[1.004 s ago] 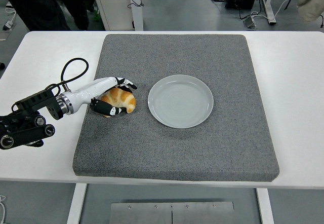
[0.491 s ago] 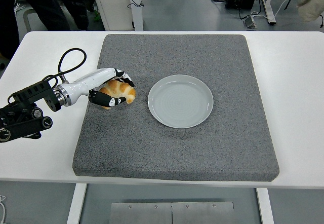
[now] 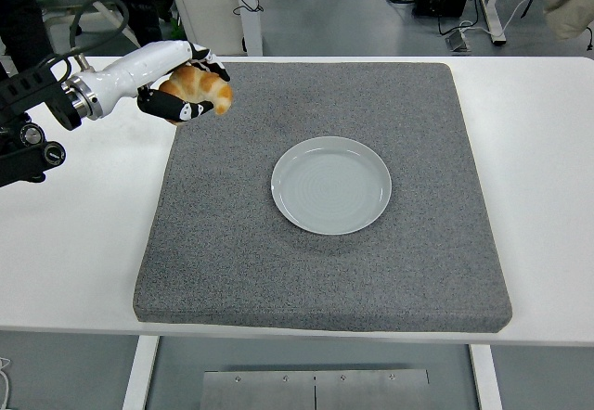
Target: Place the bread on the plate
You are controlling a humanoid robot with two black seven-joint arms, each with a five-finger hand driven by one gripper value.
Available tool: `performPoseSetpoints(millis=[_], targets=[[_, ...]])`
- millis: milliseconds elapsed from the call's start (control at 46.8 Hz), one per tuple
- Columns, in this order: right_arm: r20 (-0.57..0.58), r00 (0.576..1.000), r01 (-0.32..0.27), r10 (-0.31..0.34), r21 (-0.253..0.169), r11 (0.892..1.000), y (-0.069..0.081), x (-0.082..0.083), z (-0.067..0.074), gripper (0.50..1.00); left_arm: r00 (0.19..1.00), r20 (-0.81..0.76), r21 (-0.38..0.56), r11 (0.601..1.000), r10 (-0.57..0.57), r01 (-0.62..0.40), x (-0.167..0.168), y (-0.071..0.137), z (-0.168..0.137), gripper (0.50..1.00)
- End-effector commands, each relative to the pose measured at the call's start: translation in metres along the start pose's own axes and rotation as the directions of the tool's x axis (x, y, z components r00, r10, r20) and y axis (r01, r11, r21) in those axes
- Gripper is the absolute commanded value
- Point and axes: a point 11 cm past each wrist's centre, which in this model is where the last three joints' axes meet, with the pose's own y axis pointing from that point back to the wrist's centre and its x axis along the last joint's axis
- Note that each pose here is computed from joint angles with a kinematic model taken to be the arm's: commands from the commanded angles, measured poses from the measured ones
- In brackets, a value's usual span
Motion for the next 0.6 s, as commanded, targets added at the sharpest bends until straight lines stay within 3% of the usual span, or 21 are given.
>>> performPoseSetpoints(millis=[0,363,577], targets=[[0.000,1.000,0.000,0.000,0.000,1.000,0.000,0.000,0.000,1.000,1.000,0.020,-0.013,1.000,0.016,-0.016,0.014,-0.004,0.006,0.500],[0.000,1.000,0.000,0.000,0.000,1.000,0.000,0.000,0.000,1.000,0.996,0.079,-0.052,0.998,0.035,-0.031,0.066,-0.011,0.029,0.500],[0.000,1.000,0.000,0.000,0.000,1.000,0.000,0.000,0.000,1.000,0.996,0.082,-0.109,0.994,0.020,-0.011,0.059,-0.030,0.054,0.500]])
